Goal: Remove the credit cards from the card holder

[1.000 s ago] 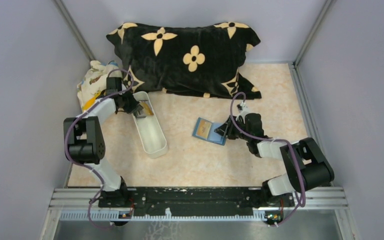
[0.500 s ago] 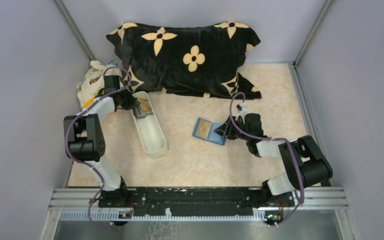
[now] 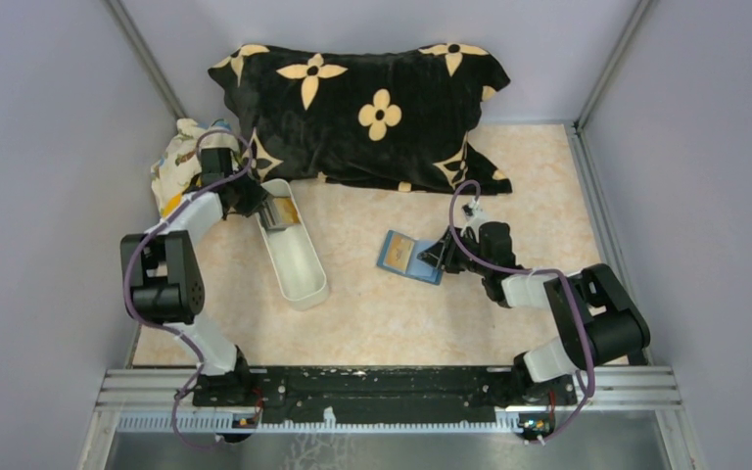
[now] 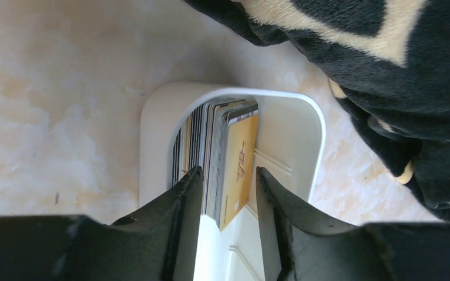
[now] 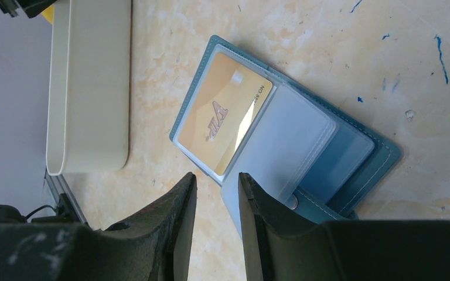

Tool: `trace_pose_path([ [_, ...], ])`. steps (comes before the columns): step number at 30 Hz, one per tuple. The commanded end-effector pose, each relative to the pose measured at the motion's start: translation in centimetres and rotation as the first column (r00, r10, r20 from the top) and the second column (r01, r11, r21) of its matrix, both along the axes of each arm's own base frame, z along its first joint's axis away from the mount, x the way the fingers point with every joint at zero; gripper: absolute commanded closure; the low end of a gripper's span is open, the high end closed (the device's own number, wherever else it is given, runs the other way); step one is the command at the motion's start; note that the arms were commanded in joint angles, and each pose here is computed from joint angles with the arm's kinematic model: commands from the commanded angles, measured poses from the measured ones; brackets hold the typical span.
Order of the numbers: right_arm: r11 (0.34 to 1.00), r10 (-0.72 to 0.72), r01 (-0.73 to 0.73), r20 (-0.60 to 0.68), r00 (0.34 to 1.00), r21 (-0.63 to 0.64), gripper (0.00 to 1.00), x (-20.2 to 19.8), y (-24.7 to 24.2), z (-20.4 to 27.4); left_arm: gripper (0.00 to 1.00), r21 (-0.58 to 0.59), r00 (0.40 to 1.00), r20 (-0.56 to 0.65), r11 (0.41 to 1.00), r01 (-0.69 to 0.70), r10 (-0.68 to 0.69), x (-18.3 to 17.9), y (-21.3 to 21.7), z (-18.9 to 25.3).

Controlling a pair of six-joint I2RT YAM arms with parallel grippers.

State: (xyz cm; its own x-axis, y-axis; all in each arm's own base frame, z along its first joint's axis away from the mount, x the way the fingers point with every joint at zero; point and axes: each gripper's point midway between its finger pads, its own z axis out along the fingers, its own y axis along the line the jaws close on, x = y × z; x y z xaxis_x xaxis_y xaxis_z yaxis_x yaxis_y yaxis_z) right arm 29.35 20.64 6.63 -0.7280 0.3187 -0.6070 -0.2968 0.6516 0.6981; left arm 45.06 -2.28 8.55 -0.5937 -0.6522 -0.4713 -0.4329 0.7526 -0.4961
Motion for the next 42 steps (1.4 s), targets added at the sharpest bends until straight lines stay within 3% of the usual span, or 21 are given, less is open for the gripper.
trace_pose_path([
  [1,1.0,0.0,-0.002,0.08,0.997,0.029,0.67,1.3,0.3,2.0,0.52,0.054,0.989,0.145,0.997,-0.052,0.044,-0.5,0.6,5.6],
  [3,1.0,-0.002,0.0,0.078,0.997,0.024,0.67,1.3,0.3,2.0,0.45,0.078,0.975,0.221,0.996,-0.046,0.028,-0.8,-0.1,8.0],
  [8,1.0,-0.017,0.017,0.078,0.997,-0.001,0.67,1.5,-0.1,2.0,0.44,0.09,0.904,0.421,0.995,0.047,-0.081,-2.7,-6.1,13.5],
  [10,1.0,-0.015,0.016,0.077,0.997,-0.012,0.81,1.6,-0.1,2.0,0.45,0.106,0.874,0.466,0.99,0.096,-0.135,-3.5,-9.0,14.9],
  [15,0.999,0.0,0.003,0.087,0.996,-0.036,1.0,1.8,-0.1,2.0,0.47,0.086,0.741,0.567,0.921,0.381,-0.359,-5.7,-17.7,15.4],
  [21,0.997,0.028,-0.022,0.081,0.996,-0.073,1.0,2.0,0.2,2.4,0.49,0.047,0.703,0.459,0.805,0.591,-0.543,-6.9,-24.6,7.1],
  [28,0.987,0.095,-0.09,0.033,0.995,-0.136,1.0,-0.7,3.0,0.9,0.48,-0.015,0.69,0.386,0.743,0.669,-0.613,-7.2,-28.1,0.3],
  [32,0.988,0.093,-0.092,0.005,0.996,-0.121,1.0,-1.8,2.7,0.3,0.48,-0.049,0.675,0.346,0.706,0.707,-0.652,-7.9,-29.4,-1.8],
  [38,0.961,0.047,-0.051,-0.023,0.999,-0.27,1.0,-2.1,0.3,-1.6,0.49,-0.132,0.67,0.293,0.666,0.735,-0.682,-10.3,-30.6,-3.4],
  [42,0.954,0.022,-0.034,-0.043,0.999,-0.299,1.0,-2.1,-0.5,-2.1,0.5,-0.196,0.661,0.279,0.633,0.749,-0.697,-12.3,-31.3,-3.8],
])
